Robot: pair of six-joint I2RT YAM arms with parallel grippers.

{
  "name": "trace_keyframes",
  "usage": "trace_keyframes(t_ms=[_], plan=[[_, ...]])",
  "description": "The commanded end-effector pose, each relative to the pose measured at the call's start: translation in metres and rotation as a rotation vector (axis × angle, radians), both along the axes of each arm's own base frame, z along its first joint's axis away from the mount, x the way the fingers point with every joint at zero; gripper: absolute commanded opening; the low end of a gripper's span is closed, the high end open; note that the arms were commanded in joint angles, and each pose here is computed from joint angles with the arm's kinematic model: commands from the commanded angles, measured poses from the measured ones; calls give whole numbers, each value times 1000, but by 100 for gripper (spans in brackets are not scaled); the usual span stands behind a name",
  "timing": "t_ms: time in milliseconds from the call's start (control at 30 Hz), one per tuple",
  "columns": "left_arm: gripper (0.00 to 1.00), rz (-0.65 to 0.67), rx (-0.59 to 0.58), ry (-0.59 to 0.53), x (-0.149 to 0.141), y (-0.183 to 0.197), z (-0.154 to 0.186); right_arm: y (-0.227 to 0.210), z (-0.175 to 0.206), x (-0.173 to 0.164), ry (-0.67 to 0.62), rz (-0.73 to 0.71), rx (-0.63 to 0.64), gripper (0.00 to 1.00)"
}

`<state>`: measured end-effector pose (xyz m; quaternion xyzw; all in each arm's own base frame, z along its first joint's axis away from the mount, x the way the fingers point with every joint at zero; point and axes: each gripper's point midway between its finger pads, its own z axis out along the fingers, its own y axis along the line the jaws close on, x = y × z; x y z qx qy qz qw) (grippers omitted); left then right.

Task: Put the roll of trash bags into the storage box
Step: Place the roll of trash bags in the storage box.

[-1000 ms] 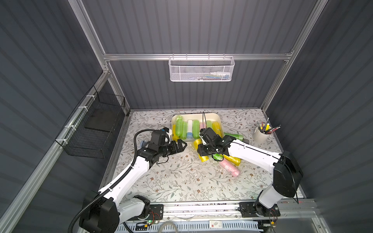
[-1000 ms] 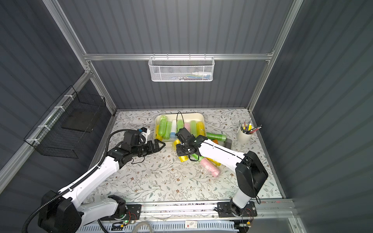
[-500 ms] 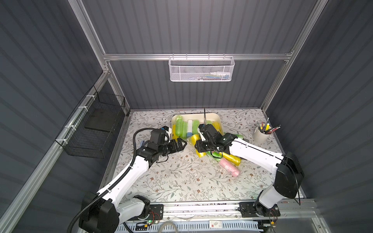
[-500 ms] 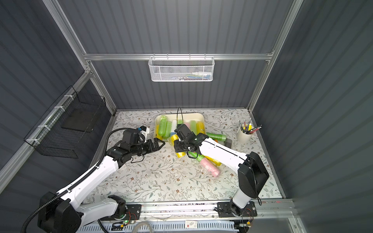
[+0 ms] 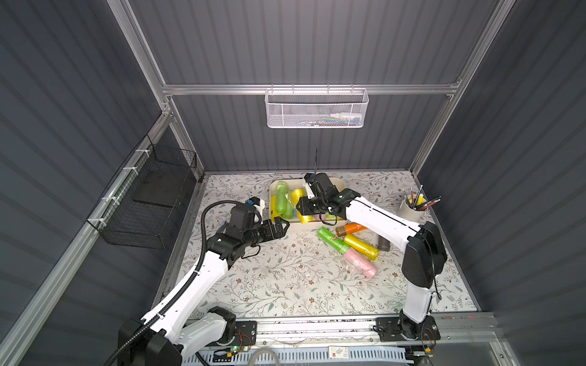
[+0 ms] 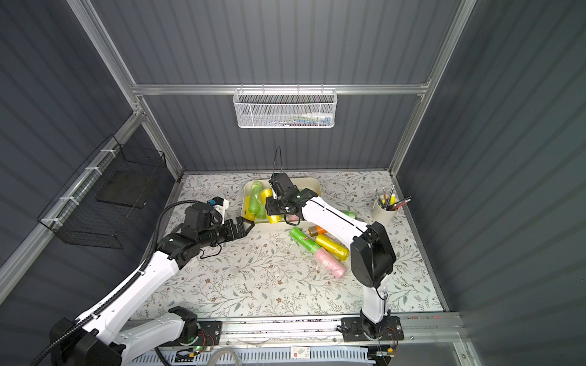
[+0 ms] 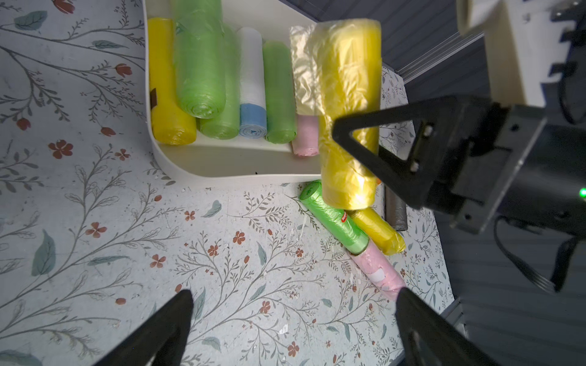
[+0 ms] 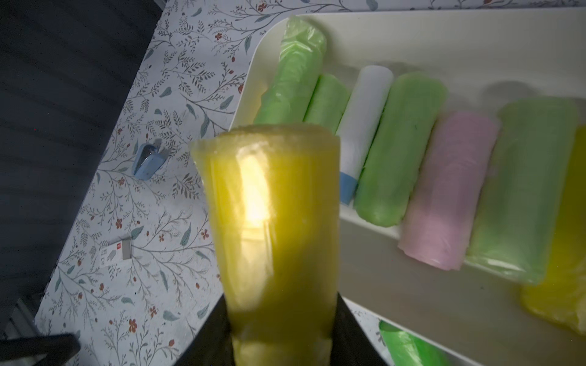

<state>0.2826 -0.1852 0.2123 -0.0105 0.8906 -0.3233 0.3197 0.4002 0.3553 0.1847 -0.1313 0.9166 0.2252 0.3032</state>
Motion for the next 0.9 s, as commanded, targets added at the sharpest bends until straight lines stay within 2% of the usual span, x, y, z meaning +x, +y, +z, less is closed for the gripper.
trace_keyframes(t_ms=[0, 333, 867], plan=[[100, -8, 20, -27, -3, 4, 11, 7, 13, 20, -15, -16, 49, 40], [100, -11, 33, -20, -6, 5, 8, 10, -5, 61, 58, -97, 157, 41], [100, -20, 37, -4, -3, 2, 1, 21, -35, 93, 112, -123, 181, 39]])
